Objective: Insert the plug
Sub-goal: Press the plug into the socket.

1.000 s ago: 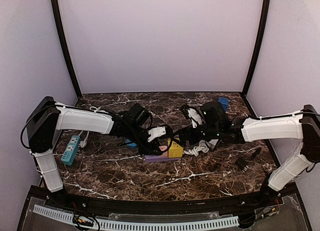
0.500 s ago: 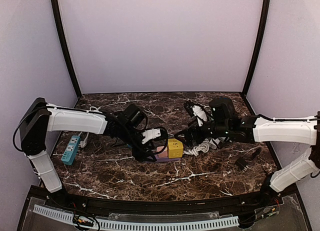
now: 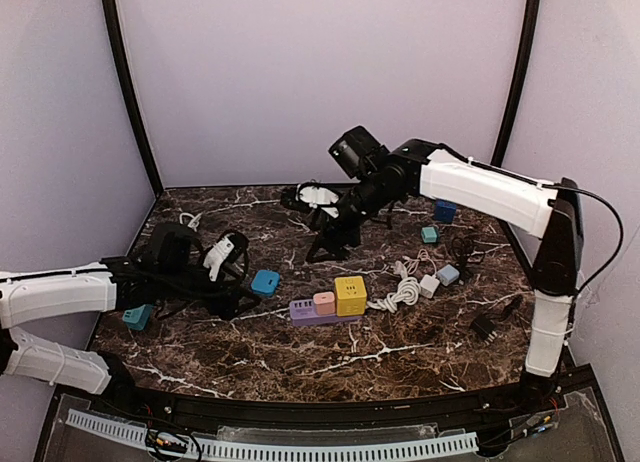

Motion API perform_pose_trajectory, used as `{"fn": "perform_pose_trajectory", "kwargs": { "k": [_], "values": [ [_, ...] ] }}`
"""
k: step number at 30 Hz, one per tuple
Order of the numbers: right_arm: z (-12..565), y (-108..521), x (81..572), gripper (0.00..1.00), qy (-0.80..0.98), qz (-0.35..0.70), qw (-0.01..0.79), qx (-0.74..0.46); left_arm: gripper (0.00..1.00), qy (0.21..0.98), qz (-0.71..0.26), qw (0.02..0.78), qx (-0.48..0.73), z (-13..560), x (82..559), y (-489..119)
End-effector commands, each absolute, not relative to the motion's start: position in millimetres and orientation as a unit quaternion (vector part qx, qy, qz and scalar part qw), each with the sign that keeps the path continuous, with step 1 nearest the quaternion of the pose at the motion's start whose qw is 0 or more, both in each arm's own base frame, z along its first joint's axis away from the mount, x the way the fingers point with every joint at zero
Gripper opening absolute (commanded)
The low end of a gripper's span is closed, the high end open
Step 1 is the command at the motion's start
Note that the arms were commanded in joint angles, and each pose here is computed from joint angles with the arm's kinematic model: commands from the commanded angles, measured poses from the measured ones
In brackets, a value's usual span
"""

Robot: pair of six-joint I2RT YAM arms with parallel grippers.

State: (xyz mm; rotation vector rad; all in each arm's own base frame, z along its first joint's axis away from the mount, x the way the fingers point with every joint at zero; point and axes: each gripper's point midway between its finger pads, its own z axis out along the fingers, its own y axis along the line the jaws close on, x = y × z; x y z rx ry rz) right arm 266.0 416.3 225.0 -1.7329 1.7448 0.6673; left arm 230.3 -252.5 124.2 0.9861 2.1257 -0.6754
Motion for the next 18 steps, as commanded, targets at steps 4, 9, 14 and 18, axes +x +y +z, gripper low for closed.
{"fn": "perform_pose_trajectory", "kwargs": {
  "k": [4, 9, 14, 18],
  "values": [
    [125.9, 406.5, 212.4, 0.82, 0.67, 0.129, 0.071, -0.728, 0.81, 0.821, -0.297, 0.43, 0.23, 144.7, 242.2, -210.2],
    [105.3, 410.8, 219.0, 0.83, 0.684, 0.065, 0.066, -0.724, 0.81, 0.821, -0.295, 0.444, 0.204, 132.7, 236.5, -196.5],
    [92.9, 410.9, 232.7, 0.72, 0.695, 0.03, 0.068, -0.715, 0.8, 0.814, -0.306, 0.452, 0.199, 132.4, 232.5, -194.5],
    [91.7, 411.6, 242.4, 0.61, 0.694, 0.006, 0.079, -0.715, 0.79, 0.81, -0.309, 0.456, 0.2, 133.4, 233.0, -194.5]
  ]
}}
